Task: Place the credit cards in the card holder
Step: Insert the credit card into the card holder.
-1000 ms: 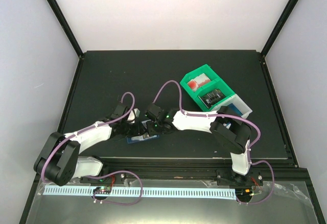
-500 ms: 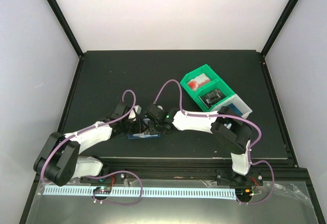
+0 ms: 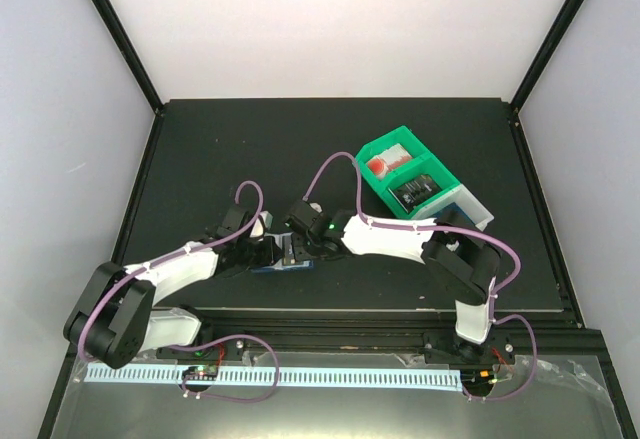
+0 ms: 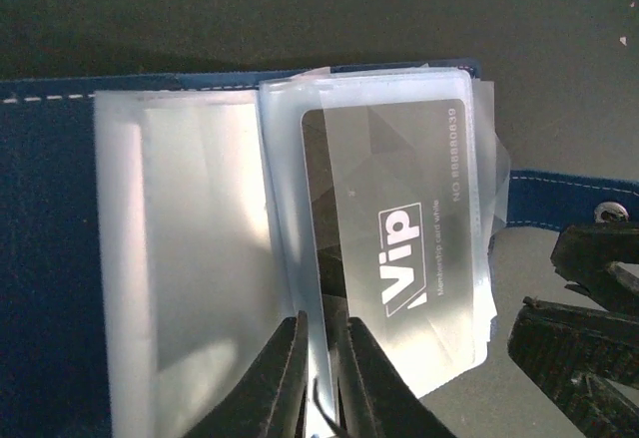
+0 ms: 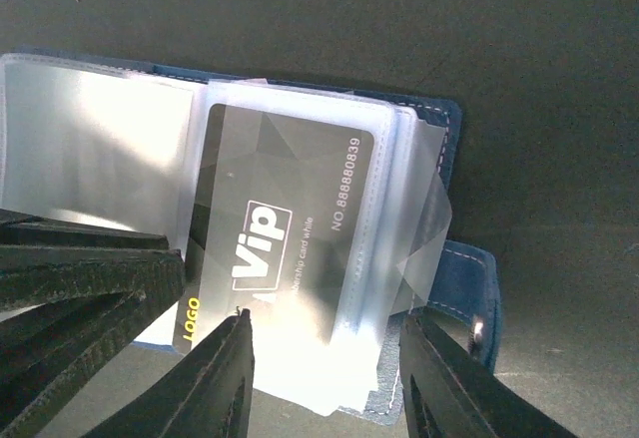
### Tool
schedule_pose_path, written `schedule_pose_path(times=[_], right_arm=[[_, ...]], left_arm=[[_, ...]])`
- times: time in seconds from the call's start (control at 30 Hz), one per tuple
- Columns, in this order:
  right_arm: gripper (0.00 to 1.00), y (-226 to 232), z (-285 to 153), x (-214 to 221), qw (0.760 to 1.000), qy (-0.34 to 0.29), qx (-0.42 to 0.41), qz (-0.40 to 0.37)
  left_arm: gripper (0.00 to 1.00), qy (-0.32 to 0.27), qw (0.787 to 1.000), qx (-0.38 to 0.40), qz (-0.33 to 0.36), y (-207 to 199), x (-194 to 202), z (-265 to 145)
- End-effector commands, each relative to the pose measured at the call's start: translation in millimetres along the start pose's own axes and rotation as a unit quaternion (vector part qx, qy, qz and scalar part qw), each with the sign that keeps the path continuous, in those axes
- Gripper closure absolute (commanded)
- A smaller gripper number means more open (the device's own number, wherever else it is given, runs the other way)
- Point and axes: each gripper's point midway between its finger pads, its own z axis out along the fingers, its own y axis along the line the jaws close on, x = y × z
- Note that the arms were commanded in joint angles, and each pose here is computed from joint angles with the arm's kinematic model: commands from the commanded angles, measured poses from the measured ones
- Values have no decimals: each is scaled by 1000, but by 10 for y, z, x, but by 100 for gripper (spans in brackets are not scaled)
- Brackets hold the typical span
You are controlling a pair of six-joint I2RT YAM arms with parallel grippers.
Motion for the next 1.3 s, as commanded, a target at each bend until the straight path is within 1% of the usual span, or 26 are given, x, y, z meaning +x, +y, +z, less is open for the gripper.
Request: schedule_pose_path(times=[0.0, 0.27, 0.33, 0.53, 0.77, 0.9, 0.97, 1.07, 1.17, 1.27], right_arm=[[58, 135, -94, -54, 1000, -10, -29, 5], [59, 236, -71, -34, 998, -4, -59, 9], [59, 242, -62, -32, 998, -3, -59, 10], [59, 212, -13, -4, 999, 2, -51, 17], [61, 122, 70, 18, 1000, 13, -18, 22], [61, 100, 97, 29, 1000, 15, -11, 23], [62, 94, 113, 34, 1000, 16, -10, 23], [63, 92, 135, 52, 999, 20, -10, 22], [63, 116, 137, 54, 999, 21, -15, 22], [63, 128, 129, 43, 999, 19, -18, 20]], left_arm=[[92, -4, 1000, -9, 1, 18, 5, -17], [95, 13, 1000, -16, -2, 80, 73, 50], [96, 27, 999, -25, -6, 138, 128, 101], [96, 40, 998, -40, -11, 220, 190, 139], [96, 50, 997, -54, -18, 282, 238, 158], [97, 32, 999, -42, -13, 207, 173, 77], [97, 8, 1000, -22, -3, 87, 82, -24], [96, -8, 1000, 9, 6, -67, 17, -119], [95, -3, 999, 34, 4, -169, 19, -137], [92, 6, 999, 35, -1, -156, 43, -86]])
